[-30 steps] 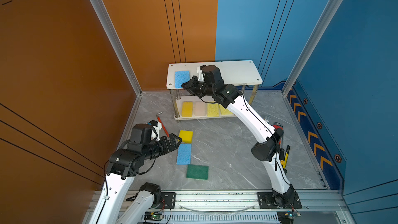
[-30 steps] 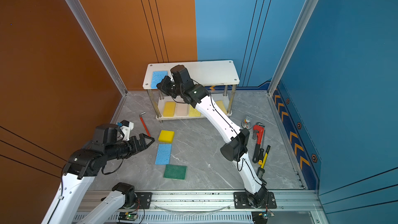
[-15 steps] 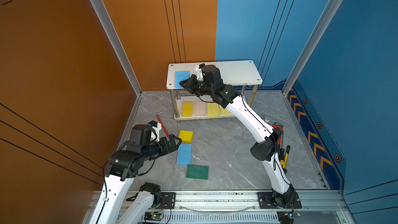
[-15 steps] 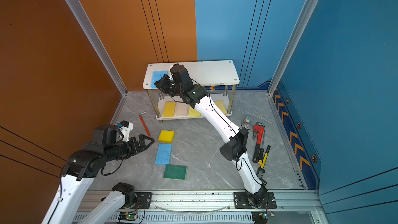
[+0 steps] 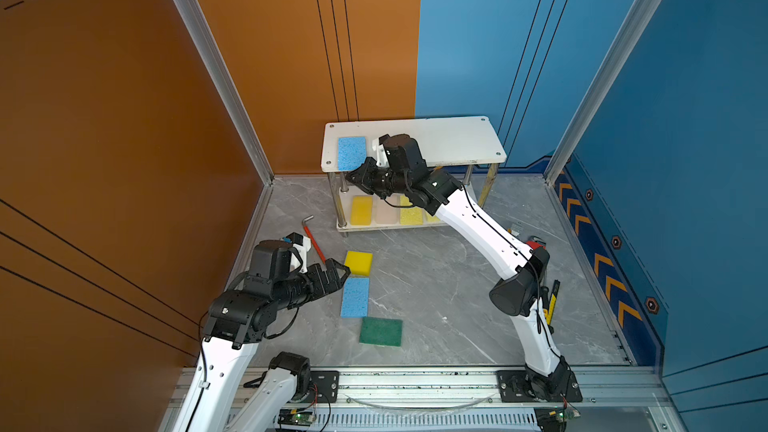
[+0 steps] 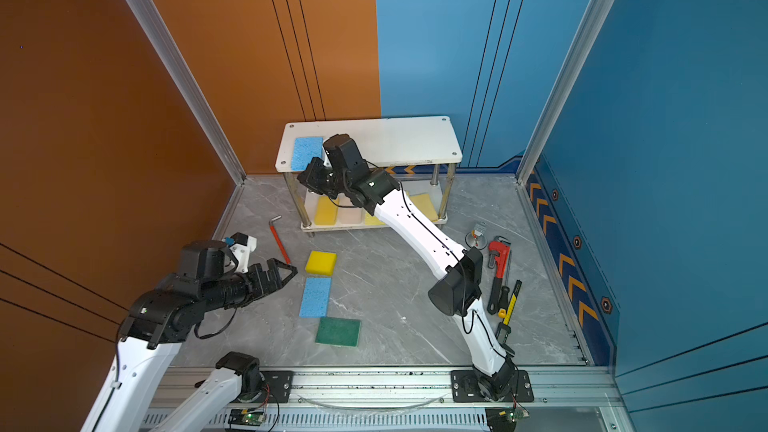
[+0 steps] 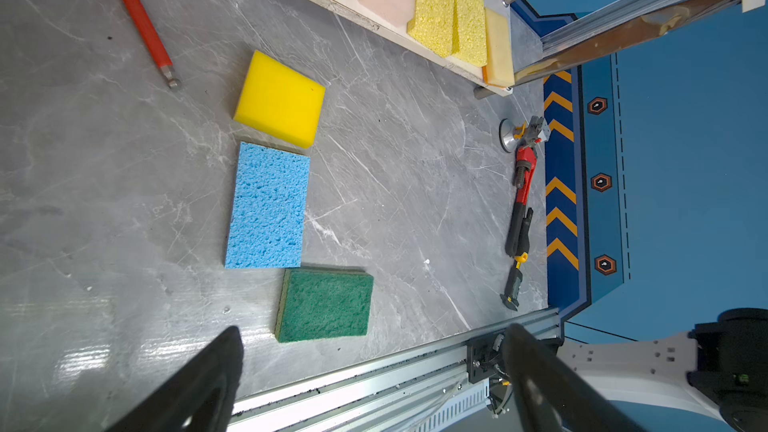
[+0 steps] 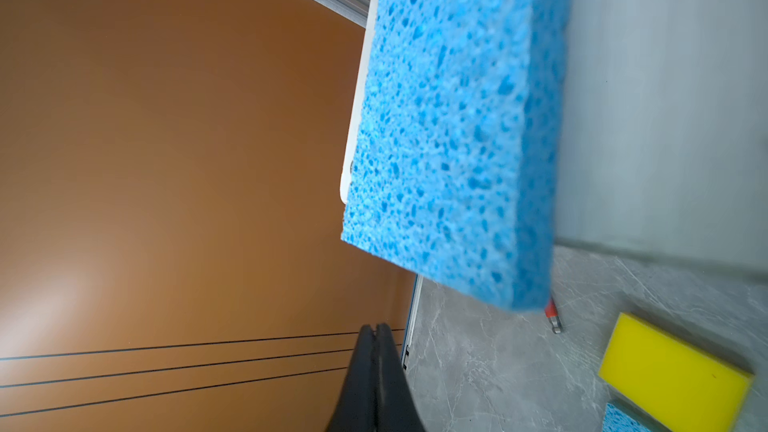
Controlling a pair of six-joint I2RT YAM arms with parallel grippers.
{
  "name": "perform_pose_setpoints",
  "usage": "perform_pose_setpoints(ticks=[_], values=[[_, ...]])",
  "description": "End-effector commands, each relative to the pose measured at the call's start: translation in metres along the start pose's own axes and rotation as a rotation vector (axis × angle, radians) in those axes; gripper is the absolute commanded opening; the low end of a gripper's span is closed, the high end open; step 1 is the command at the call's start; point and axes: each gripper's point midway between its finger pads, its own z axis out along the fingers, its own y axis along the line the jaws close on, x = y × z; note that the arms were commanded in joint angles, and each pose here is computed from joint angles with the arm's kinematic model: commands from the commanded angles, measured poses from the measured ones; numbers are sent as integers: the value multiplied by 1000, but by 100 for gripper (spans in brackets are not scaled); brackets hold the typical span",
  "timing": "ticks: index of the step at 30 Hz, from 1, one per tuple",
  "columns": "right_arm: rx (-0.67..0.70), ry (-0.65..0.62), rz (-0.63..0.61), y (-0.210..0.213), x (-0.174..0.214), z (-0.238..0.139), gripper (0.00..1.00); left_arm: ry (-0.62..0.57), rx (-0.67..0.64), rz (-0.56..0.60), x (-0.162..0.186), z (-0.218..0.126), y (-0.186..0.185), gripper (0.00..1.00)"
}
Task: Place and organize the cleaning sponges onto the shelf
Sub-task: 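Release the blue sponge and withdraw the right gripper from the shelf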
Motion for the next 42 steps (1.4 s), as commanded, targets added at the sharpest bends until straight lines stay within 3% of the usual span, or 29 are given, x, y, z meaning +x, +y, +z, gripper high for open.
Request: perform_pose_setpoints(ticks=[1,21,29,33,38,40,42], values=[[-23,-28,-8,6,-13,0,0,1,-31,-10,2,0,8,98],[-56,-69,39,-6,-35,17,0,6,-37,10,3,1,9,98],[-97,-88,17,9,-40,9,0,2,-35,24,2,-1,7,98],[-117,-58,-52,35,-24,-11,0,-4,-27,38,0,-4,2,98],[26,36,-215,38,30,-66,0,-3,-35,18,0,-2,4,98],[88,53,-221,20,45,-91,8,1,-46,-16,1,1,8,98],[153,45,-204,-4,51,-120,22,4,-60,-55,1,4,13,98]])
